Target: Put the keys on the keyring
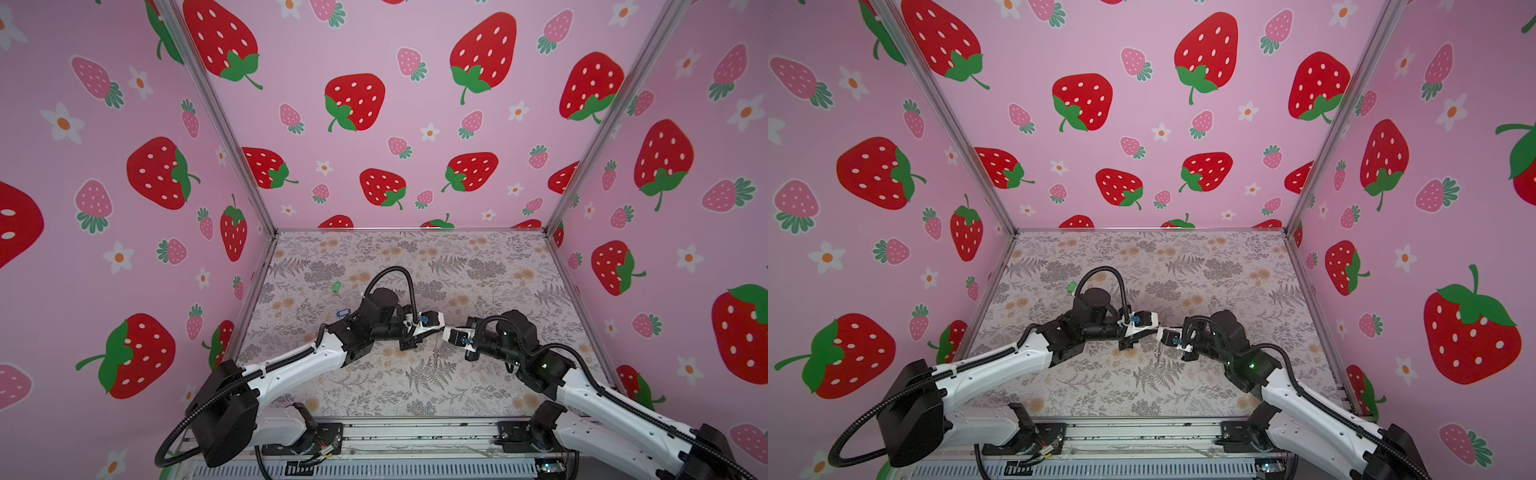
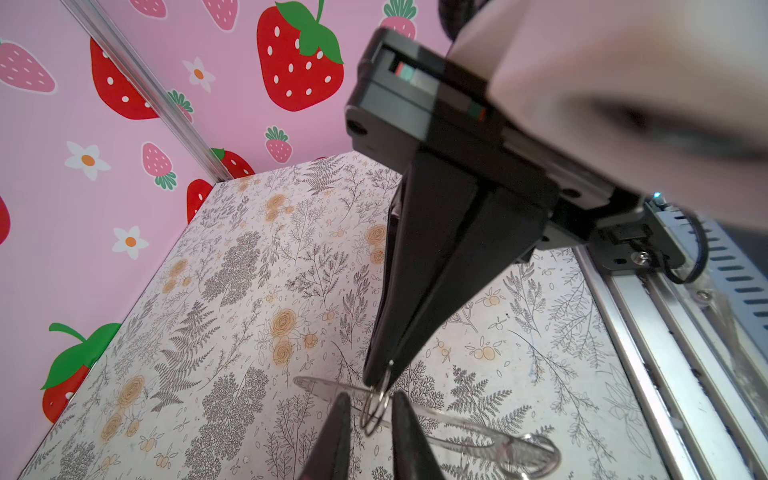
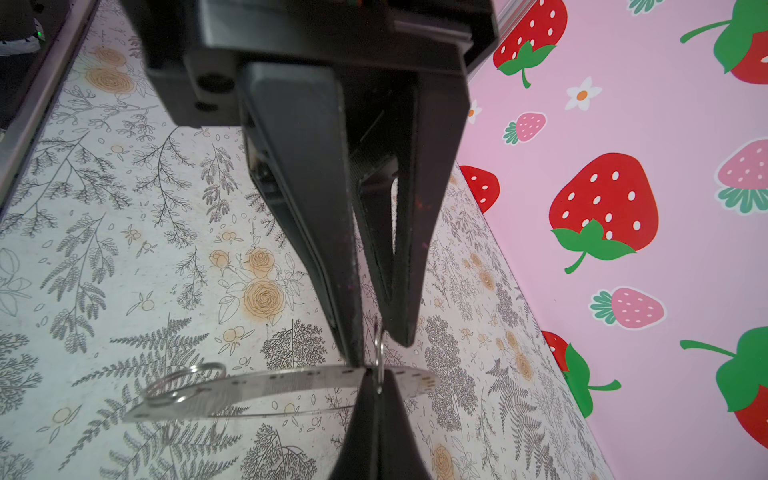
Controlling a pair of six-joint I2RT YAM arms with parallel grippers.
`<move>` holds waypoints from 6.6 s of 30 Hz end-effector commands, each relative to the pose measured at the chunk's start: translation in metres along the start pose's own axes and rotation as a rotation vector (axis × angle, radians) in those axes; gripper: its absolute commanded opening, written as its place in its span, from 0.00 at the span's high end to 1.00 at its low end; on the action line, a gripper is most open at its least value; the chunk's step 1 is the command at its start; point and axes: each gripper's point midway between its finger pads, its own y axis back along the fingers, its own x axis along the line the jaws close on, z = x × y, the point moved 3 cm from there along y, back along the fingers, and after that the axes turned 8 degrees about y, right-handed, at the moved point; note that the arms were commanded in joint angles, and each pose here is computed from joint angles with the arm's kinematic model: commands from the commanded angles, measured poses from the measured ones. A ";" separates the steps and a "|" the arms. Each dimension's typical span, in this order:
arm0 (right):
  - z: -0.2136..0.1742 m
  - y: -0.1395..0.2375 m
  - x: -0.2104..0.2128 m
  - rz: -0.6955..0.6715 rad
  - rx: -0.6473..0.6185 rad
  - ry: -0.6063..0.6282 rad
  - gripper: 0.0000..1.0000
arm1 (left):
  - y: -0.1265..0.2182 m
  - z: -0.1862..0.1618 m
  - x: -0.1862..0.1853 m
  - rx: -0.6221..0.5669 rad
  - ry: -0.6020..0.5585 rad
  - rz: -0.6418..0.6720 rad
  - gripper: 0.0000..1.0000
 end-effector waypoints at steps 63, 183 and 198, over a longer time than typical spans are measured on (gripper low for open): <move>0.038 0.024 -0.020 -0.035 -0.196 -0.078 0.85 | 0.018 0.039 -0.004 -0.264 -0.056 -0.202 1.00; -0.014 -0.017 0.010 0.036 -0.047 -0.016 1.00 | 0.126 -0.265 0.137 0.588 1.438 0.970 0.82; -0.014 -0.018 0.010 0.043 -0.044 -0.020 1.00 | 0.122 -0.269 0.137 0.605 1.441 0.958 0.88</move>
